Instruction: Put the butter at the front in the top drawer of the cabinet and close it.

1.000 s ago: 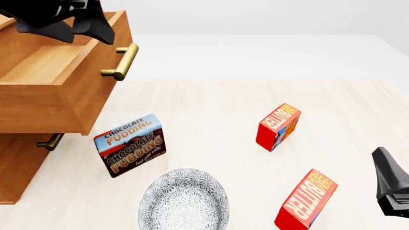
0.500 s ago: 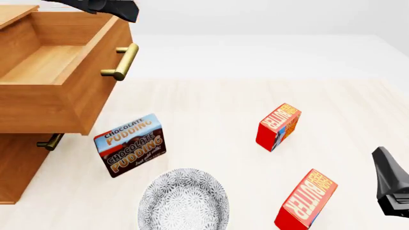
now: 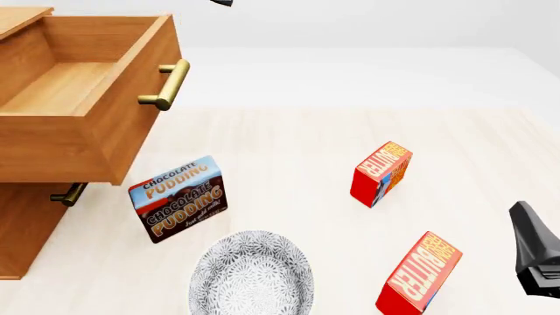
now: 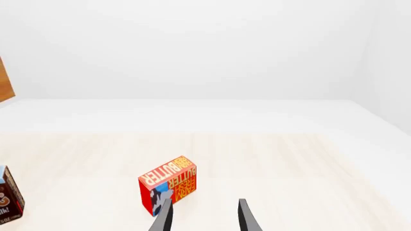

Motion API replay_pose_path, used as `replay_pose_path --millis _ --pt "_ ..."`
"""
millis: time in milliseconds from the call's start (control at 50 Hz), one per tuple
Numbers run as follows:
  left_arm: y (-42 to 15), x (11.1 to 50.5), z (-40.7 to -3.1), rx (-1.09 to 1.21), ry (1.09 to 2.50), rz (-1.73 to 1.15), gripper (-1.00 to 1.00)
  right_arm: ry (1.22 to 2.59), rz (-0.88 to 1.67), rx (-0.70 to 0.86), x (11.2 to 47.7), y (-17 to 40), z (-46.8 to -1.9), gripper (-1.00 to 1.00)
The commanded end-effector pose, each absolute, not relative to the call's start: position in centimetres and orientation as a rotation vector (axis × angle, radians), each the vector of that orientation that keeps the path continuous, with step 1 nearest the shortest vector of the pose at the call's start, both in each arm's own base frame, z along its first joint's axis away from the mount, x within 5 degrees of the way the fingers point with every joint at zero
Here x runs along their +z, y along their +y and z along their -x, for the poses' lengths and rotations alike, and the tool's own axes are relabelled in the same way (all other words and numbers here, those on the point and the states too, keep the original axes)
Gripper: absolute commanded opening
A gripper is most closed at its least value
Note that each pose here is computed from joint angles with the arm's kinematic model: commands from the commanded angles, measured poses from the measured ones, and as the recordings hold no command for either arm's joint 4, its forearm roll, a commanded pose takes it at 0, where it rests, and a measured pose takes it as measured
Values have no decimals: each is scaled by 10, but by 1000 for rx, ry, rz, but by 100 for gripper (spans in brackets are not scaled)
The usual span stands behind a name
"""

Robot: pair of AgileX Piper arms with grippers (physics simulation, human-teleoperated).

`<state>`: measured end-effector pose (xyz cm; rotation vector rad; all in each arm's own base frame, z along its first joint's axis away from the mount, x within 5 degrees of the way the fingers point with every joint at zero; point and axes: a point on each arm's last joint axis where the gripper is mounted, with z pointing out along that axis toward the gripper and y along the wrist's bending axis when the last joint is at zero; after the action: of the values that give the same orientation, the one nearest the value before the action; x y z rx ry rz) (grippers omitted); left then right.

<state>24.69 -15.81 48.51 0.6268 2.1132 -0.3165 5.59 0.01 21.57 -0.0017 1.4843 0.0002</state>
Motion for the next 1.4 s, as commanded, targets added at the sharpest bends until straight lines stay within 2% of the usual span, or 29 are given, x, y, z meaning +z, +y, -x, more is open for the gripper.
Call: replay_pose_path --millis 20,220,660,1400 --pt "-180 483 -254 -360 2072 -653 100 1484 2 0 215 0 -56 100" --pt "-220 470 -262 -421 2067 -715 100 1484 2 0 215 0 -56 100" --pt "-270 449 -279 -457 2068 -787 100 1484 1 0 215 0 -56 100" --pt "-332 396 -318 -479 2139 -802 100 1484 1 0 215 0 -56 100"
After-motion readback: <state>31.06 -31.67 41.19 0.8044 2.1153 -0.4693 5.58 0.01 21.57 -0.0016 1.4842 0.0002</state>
